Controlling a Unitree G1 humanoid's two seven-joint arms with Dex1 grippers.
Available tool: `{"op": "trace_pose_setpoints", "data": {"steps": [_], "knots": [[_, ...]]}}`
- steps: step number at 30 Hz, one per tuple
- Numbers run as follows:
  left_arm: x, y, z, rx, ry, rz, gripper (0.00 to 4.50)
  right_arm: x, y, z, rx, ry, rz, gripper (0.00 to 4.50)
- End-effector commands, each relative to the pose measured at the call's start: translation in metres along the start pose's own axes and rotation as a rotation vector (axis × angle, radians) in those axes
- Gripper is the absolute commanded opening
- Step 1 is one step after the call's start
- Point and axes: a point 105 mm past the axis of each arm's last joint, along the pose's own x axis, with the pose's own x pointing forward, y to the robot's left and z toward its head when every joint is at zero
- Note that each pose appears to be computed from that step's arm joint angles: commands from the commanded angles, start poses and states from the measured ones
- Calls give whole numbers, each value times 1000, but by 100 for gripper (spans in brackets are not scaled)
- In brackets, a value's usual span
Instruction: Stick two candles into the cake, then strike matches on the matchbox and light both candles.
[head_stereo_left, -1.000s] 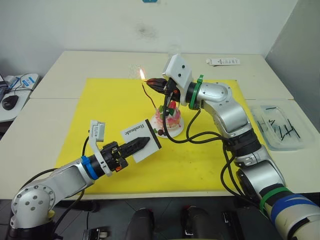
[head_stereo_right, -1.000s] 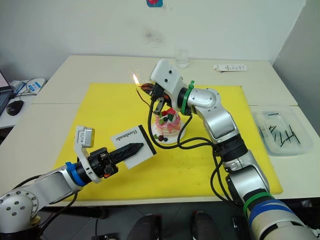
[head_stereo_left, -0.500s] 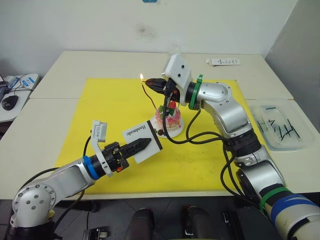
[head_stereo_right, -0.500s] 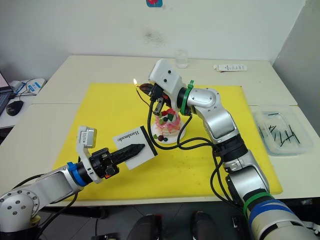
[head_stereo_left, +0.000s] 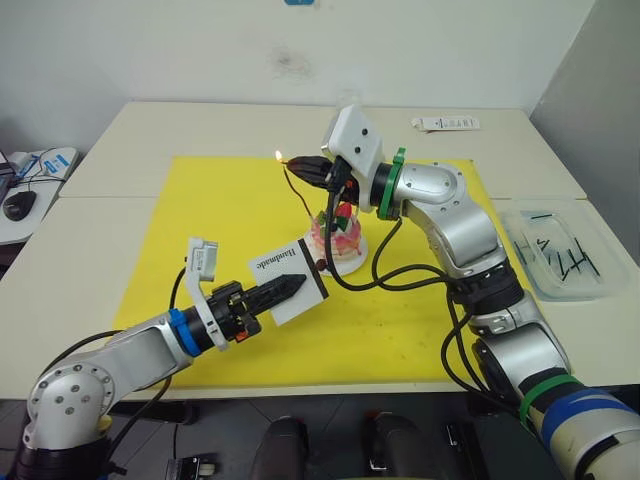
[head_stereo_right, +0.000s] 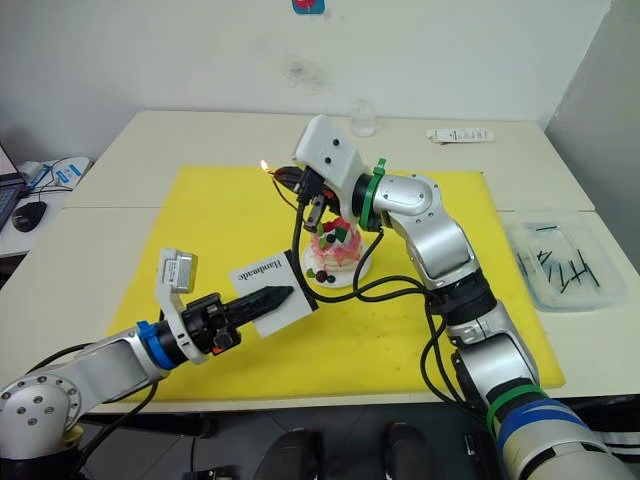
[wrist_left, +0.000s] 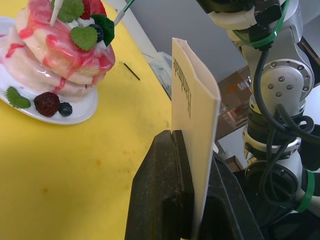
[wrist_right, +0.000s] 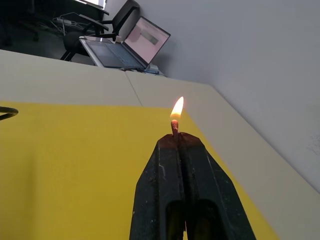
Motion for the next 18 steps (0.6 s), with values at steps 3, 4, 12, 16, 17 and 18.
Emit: {"op": "trace_pose_setpoints", "data": {"steps": [3,4,12,16,17,18], "knots": [[1,-8,4,21,-8,-39,0,-1,0,10,-29,-26,-6,2],[1,-7,4,21,-7,-40,0,-1,0,9,-26,-25,-7,2],[2,-7,5,22,-5,-44,0,-1,2,6,-16,-17,-1,2],[2,-8,5,21,-3,-48,0,0,2,3,-9,-12,-1,2],[3,-8,4,21,-2,-50,0,0,2,3,-7,-11,-2,2],[3,-8,4,20,-2,-50,0,0,2,2,-5,-10,-2,2]]}}
